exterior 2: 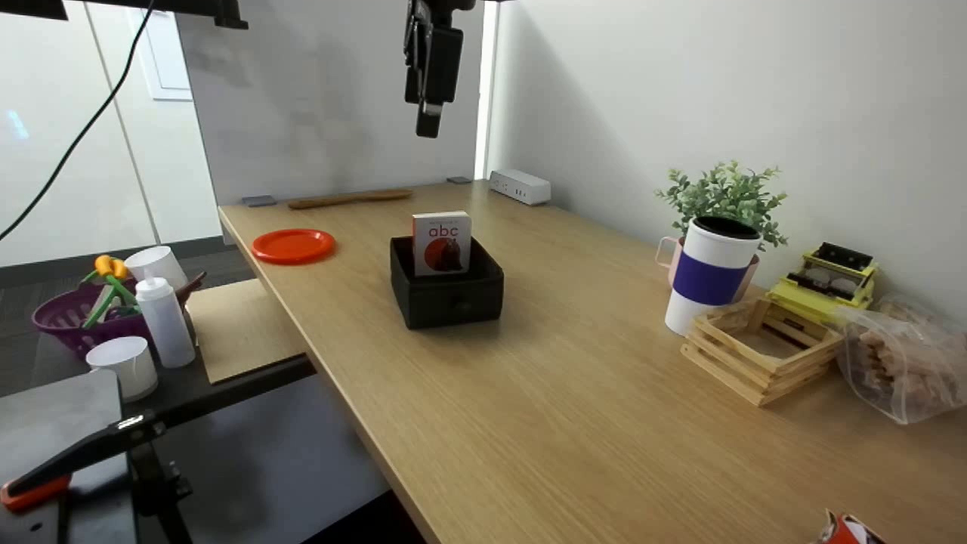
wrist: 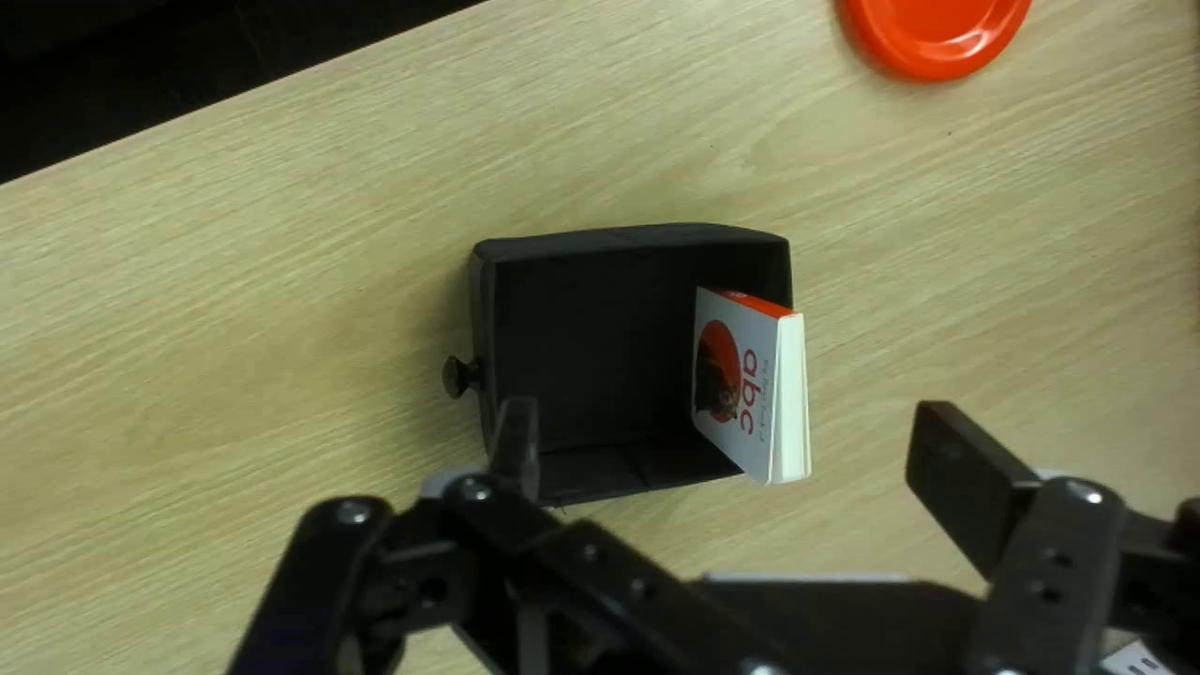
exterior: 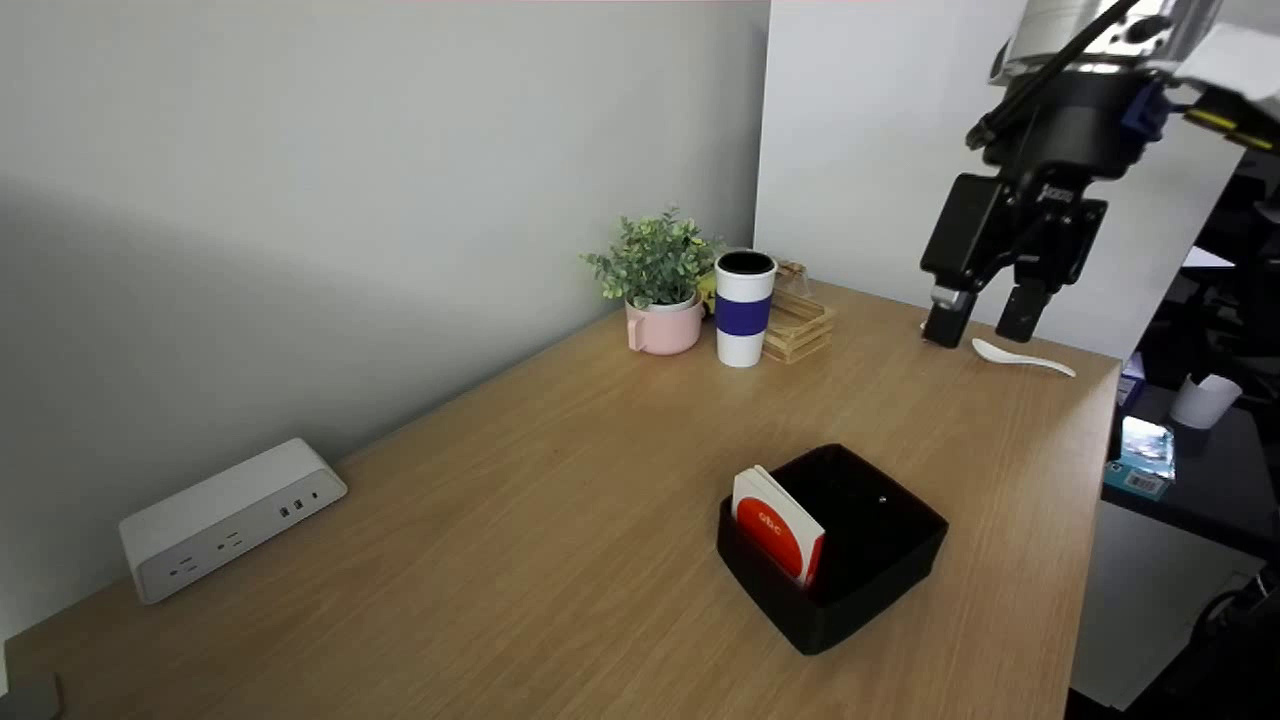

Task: Remove the book from the black bowl and put it on the table

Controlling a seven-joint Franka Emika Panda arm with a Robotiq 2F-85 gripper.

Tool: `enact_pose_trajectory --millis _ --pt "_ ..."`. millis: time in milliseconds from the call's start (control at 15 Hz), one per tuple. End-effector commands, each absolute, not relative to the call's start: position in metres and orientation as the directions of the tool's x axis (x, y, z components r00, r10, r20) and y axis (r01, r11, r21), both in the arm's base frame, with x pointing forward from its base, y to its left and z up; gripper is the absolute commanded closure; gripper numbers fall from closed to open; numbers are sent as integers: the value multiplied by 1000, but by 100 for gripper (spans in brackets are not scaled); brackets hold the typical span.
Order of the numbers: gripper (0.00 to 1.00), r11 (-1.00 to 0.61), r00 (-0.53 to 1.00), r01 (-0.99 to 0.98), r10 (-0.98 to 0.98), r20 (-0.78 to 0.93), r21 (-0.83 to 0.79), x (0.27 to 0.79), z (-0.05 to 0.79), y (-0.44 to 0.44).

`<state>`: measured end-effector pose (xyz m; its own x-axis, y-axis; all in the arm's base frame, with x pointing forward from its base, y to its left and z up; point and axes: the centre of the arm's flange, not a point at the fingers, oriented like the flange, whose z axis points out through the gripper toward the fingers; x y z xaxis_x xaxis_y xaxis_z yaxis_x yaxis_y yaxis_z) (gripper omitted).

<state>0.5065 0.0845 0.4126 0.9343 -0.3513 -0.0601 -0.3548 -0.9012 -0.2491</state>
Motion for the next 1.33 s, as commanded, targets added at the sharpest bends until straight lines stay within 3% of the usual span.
enact_pose_trajectory --millis 0,1267 --pt "0 -909 937 -348 -341 -70 -229 514 407 88" --pt "0 -952 962 -253 -229 -149 -172 594 377 157"
